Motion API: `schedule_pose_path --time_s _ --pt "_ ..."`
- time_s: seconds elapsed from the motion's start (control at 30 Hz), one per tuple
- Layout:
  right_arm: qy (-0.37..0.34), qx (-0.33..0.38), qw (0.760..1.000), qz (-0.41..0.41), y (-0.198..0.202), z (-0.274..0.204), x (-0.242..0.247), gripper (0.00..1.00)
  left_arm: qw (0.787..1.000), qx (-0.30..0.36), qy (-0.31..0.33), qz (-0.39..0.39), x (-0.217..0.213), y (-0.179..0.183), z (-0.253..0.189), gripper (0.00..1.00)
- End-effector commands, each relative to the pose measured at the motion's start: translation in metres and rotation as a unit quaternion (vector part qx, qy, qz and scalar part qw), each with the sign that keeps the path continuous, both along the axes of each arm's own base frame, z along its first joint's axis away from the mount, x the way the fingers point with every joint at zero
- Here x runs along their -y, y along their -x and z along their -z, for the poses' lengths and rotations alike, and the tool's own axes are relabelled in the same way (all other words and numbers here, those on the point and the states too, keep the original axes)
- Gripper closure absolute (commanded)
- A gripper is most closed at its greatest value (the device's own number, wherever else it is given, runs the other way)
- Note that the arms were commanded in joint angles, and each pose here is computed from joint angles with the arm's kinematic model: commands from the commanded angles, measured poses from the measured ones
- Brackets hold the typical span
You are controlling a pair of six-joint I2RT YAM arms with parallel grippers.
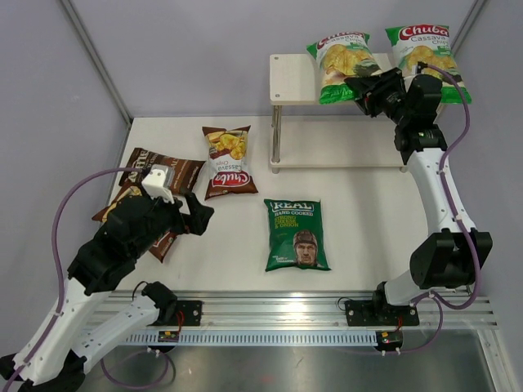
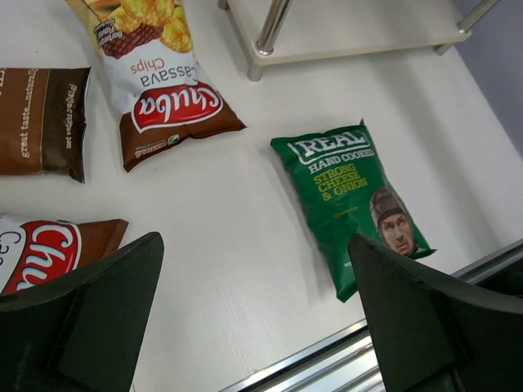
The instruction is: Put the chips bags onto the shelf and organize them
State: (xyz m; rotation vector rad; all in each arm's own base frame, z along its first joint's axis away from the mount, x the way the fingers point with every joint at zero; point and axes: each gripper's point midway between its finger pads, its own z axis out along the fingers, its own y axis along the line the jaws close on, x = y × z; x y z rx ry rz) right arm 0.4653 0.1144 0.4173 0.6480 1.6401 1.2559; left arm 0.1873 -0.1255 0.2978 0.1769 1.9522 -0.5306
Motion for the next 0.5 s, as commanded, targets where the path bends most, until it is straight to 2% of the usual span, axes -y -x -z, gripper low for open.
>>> schedule_pose_path --time_s 0.0,0.23,0.33,0.47 --pt "-0.016 0.003 0.999 0.031 -0.002 -0.018 0.009 0.60 0.999 0.009 -0.030 -0.012 -0.007 -0.007 0.014 0.01" --pt "-0.020 -0.042 0.996 0.077 0.005 -0.005 0.022 0.34 0.999 -0.003 -0.041 -0.006 -0.002 -0.011 0.035 0.01" --pt "-0.034 -0.050 0.994 0.094 0.010 -0.004 0.027 0.36 0.999 -0.006 -0.043 -0.004 -0.001 -0.012 0.039 0.01" --pt "-0.058 -0.055 0.989 0.125 0.021 -0.007 0.036 0.48 0.999 -0.009 -0.044 -0.006 -0.003 -0.011 0.044 0.01"
